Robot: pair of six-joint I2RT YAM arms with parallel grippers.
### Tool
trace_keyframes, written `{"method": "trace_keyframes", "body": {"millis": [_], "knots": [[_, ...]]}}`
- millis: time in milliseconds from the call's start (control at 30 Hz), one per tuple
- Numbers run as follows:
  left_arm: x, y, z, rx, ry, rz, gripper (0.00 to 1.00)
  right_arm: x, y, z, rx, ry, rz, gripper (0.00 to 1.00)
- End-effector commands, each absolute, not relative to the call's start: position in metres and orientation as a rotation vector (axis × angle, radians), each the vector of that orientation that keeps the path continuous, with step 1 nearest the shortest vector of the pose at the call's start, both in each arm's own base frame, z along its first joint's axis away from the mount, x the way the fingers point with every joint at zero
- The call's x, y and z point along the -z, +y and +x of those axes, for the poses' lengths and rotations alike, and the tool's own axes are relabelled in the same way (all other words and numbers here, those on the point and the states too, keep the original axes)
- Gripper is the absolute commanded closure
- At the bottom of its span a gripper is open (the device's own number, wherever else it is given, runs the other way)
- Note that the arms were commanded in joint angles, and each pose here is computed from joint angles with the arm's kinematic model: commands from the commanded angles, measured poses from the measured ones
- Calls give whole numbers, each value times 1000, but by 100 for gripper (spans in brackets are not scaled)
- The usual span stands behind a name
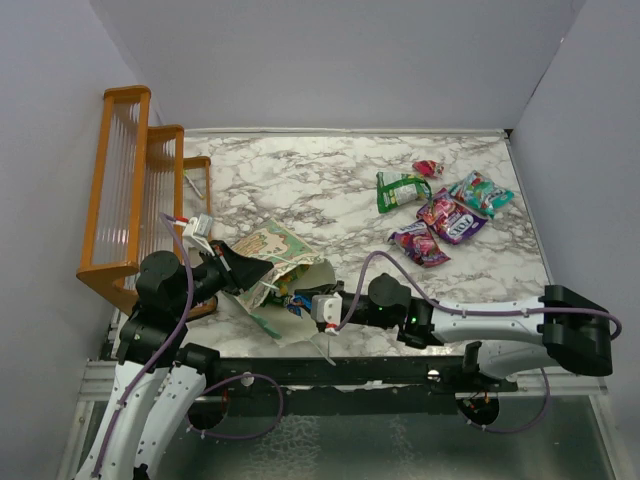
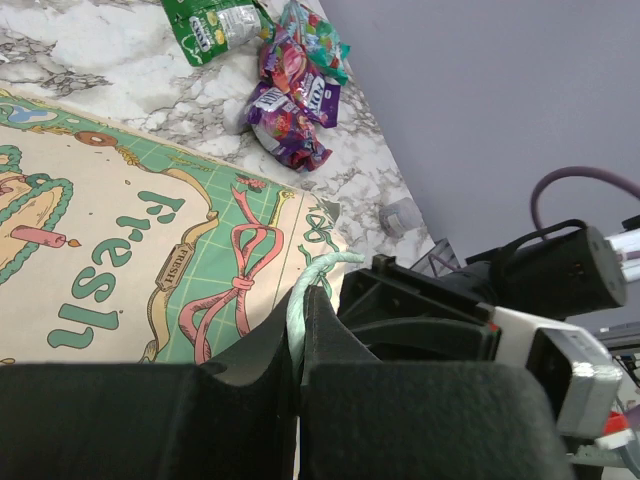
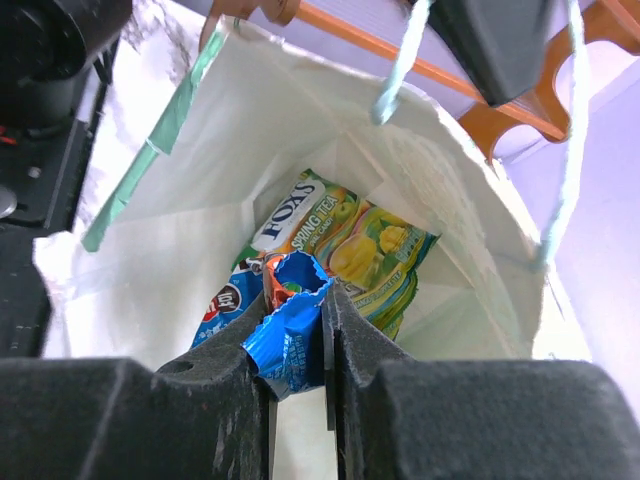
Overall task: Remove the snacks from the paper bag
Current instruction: Place the snack at the center of the board.
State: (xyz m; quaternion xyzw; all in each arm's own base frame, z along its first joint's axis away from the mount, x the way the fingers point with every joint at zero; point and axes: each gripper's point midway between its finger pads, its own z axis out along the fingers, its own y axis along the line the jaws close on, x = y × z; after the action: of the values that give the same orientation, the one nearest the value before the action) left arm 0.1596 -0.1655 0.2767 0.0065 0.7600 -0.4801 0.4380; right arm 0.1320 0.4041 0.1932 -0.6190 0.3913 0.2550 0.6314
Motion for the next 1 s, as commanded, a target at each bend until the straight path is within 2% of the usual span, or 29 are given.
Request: {"method": "trace_keyframes", "body": {"millis": [0,200,267,333,500,567,700,833,967], "knots": [[-279,-164,165,1174,1866,1,100,-218,390,115,-710,1019,-1400,83],[-276,-150,171,1077,1863,-57,100,-263,348,111,-786,1212,-1238,83],[-274,-148,172,1058,1875,-78,100,-279,333,116,-793,1283,-1144,89],[-274,-147,171,1048,1877,-73,100,-292,318,125,-771,1371,-1031,95],[-270,-138,175,983,1891,-111,100,-310,275,161,-630,1538,-697,98],[-268,-135,177,959,1903,-126,100,-315,263,170,-574,1544,-629,96],[-269,-132,178,938,1896,-131,100,-305,235,197,-385,1585,-441,89],[-270,-132,178,939,1900,-132,100,-283,212,223,-164,1597,-306,89],[-274,-134,176,951,1907,-122,100,-245,205,252,-132,1671,-231,89]]}}
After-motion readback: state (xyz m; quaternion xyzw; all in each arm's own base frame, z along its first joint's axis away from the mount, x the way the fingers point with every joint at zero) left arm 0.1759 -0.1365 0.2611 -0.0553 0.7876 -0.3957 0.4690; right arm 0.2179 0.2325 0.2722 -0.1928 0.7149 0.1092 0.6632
